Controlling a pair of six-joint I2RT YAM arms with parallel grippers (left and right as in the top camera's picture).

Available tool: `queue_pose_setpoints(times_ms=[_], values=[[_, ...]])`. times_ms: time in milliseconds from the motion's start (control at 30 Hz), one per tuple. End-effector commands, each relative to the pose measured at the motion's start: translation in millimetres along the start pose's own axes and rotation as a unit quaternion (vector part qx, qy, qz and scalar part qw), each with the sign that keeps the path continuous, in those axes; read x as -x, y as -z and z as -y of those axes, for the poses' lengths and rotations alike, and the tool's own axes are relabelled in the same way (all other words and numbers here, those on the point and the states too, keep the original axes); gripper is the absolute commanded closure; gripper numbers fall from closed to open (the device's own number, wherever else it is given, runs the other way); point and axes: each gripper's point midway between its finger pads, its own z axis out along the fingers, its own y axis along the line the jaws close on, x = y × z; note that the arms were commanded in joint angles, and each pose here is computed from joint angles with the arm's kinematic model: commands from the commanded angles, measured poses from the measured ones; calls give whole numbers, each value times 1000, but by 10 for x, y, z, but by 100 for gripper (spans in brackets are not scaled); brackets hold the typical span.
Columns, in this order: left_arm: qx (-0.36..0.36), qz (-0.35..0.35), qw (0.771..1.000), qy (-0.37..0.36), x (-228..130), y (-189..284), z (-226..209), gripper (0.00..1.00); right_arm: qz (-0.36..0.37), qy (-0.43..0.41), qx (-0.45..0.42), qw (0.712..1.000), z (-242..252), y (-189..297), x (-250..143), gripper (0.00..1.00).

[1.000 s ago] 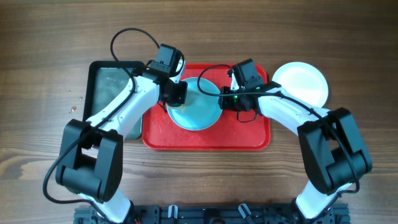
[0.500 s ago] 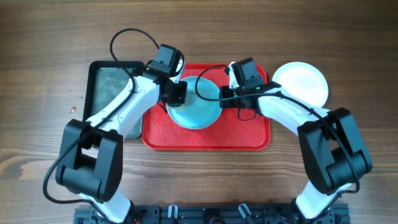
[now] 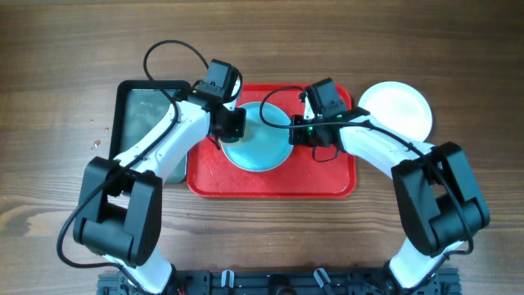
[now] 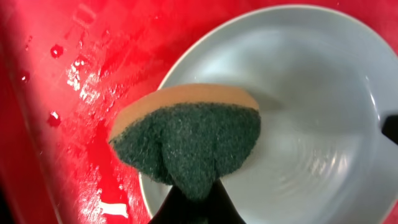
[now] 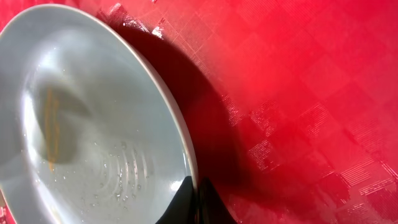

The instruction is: Clean dirty plates on tray and stack at the side

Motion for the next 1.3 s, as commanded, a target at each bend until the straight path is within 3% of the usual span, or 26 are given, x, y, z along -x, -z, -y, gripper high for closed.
queue_pose_setpoints(times_ms=[0, 667, 1000, 1267], values=[[6, -5, 1000, 10, -94, -137, -36, 96, 1, -10, -24, 1000, 38, -57, -42, 96], [10, 21, 1000, -14, 27, -141, -47, 96, 8, 41, -36, 999, -24, -65, -38, 96], [24, -51, 998, -18, -271, -643, -144, 96, 7, 40, -34, 999, -28, -66, -42, 96], [-49, -80, 996, -5, -393, -693, 103, 96, 1, 41, -18, 999, -84, -69, -63, 96]])
